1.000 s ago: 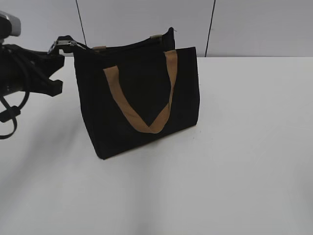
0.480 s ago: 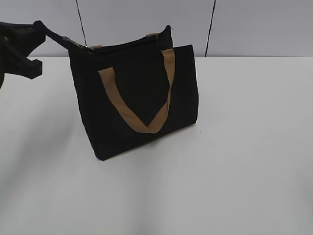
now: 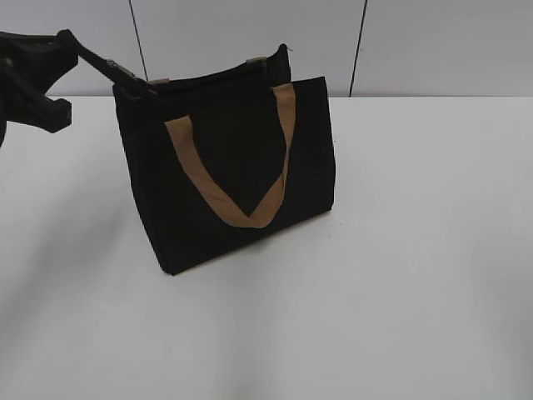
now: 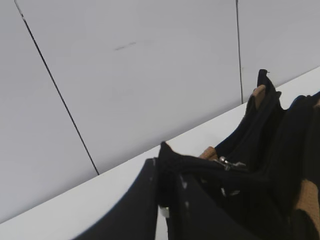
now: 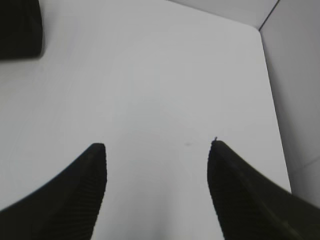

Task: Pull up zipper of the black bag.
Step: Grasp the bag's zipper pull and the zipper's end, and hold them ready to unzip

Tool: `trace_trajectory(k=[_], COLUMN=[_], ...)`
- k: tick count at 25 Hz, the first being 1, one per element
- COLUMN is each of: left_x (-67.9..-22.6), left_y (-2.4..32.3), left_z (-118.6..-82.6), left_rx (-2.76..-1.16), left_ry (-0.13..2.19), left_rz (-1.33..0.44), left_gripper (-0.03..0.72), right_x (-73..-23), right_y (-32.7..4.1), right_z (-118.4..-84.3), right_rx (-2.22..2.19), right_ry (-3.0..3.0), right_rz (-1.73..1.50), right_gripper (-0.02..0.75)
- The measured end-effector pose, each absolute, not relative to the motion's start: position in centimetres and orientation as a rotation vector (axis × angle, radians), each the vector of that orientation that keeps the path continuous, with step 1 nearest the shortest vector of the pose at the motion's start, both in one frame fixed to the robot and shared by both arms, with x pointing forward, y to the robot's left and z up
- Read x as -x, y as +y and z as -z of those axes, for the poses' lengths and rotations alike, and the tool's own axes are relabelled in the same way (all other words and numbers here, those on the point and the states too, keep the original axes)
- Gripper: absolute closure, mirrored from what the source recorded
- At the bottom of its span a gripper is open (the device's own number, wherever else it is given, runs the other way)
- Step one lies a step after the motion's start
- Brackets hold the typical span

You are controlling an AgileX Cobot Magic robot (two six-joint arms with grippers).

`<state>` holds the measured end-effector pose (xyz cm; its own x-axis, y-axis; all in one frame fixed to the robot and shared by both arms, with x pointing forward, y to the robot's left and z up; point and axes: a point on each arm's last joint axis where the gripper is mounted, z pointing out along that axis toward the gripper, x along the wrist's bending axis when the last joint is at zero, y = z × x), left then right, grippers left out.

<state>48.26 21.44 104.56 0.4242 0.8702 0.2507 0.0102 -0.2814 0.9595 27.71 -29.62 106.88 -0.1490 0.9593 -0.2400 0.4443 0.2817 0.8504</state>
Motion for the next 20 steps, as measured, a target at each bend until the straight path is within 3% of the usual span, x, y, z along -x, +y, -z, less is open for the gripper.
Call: trace_trajectory(k=[10, 20], left_x=[-48.2, -48.5], left_y=[21.3, 22.0], left_z=[-104.4, -100.9], left_rx=[-1.670, -1.827], left_ry=[0.744, 1.085], left_rz=[-1.039, -0.847], left_gripper=[0.660, 0.659], right_x=[-32.0, -32.7], right_y=[-27.9, -27.5], right_z=[-107.3, -107.0], right_rx=[-1.356, -1.385], right_ry=[1.795, 1.841], right_rz=[-1.059, -1.076], right_gripper=[0.253, 0.253])
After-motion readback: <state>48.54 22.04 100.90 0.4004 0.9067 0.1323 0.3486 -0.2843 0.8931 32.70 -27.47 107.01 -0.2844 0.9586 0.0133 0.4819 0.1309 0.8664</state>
